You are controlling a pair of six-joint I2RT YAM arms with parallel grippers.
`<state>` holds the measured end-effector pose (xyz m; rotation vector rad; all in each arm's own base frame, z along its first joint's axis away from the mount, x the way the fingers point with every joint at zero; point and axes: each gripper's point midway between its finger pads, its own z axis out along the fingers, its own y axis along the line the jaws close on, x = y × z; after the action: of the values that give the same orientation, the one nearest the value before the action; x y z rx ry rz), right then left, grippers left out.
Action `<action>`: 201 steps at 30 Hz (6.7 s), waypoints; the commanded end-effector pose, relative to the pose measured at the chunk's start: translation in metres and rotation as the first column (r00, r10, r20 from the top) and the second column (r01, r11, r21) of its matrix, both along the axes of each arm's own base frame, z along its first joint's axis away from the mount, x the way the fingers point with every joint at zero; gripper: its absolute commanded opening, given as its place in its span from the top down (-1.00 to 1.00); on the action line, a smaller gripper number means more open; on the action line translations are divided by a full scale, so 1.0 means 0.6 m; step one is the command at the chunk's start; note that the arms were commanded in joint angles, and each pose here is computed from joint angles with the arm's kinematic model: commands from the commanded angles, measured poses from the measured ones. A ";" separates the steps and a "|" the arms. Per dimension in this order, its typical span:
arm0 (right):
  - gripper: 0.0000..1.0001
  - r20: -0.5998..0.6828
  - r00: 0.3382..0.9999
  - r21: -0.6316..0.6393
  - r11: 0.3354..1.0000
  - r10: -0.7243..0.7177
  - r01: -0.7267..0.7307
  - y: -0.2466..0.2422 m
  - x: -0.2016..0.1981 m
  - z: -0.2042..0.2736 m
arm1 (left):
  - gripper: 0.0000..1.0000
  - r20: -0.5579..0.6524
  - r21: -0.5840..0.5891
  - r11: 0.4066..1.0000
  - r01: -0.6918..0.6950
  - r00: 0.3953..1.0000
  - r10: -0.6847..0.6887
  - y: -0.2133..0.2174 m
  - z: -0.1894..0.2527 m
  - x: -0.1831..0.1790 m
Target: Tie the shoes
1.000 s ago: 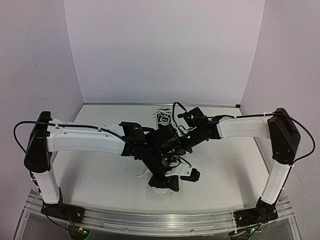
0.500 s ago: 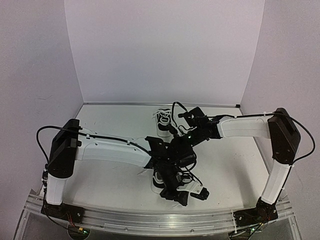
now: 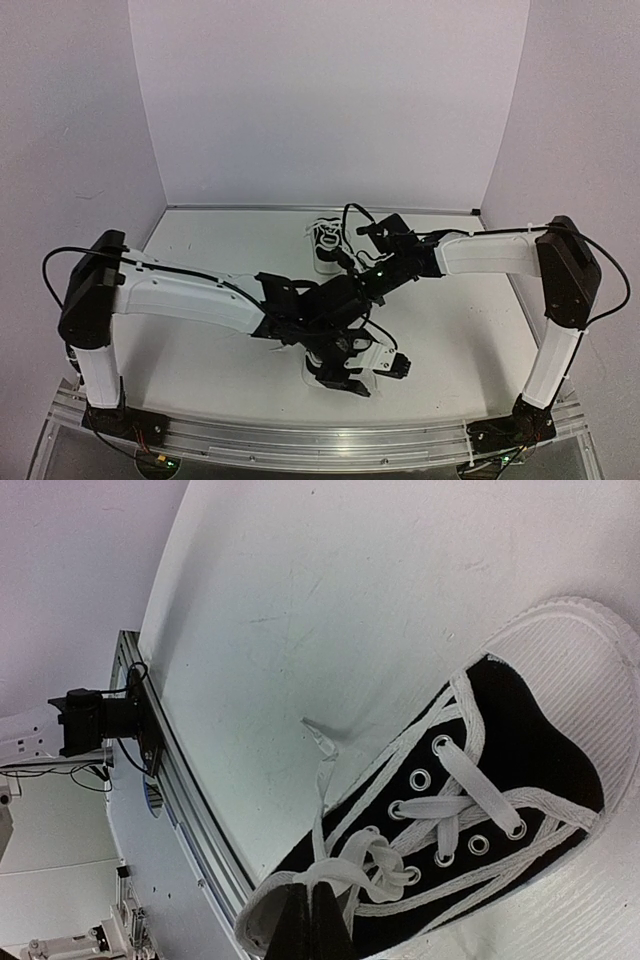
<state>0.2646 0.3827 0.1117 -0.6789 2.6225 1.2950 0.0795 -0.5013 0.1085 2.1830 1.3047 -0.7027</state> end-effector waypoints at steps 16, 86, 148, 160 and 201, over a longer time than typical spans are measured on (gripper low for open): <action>0.81 0.009 0.996 0.073 0.993 0.089 -0.089 0.078 -0.012 0.033 | -0.42 -0.339 -0.504 0.340 -0.794 0.544 0.768 0.278 0.212 0.255; 0.68 0.065 0.987 -0.057 0.988 0.144 -0.141 0.022 0.018 -0.039 | -0.33 -0.498 -0.024 0.679 -0.734 0.598 0.628 0.193 0.040 0.266; 1.00 0.069 0.991 -0.011 0.994 0.112 -0.112 -0.013 -0.003 -0.001 | 0.13 -0.308 -0.269 0.541 -0.797 0.603 0.736 0.265 0.098 0.310; 1.00 0.048 0.995 -0.017 0.996 0.086 -0.085 -0.010 0.004 -0.013 | 0.24 0.079 -0.369 0.840 -0.398 0.887 0.455 0.232 0.126 0.215; 1.00 -0.014 0.997 0.015 0.997 0.069 -0.069 -0.011 0.009 -0.032 | 0.77 0.244 0.050 0.982 -0.181 0.956 0.164 0.121 -0.011 0.231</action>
<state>0.2678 0.3749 0.0921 -0.7600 2.6421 1.3200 0.2133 -0.4208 0.0931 2.1029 1.4082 -0.3391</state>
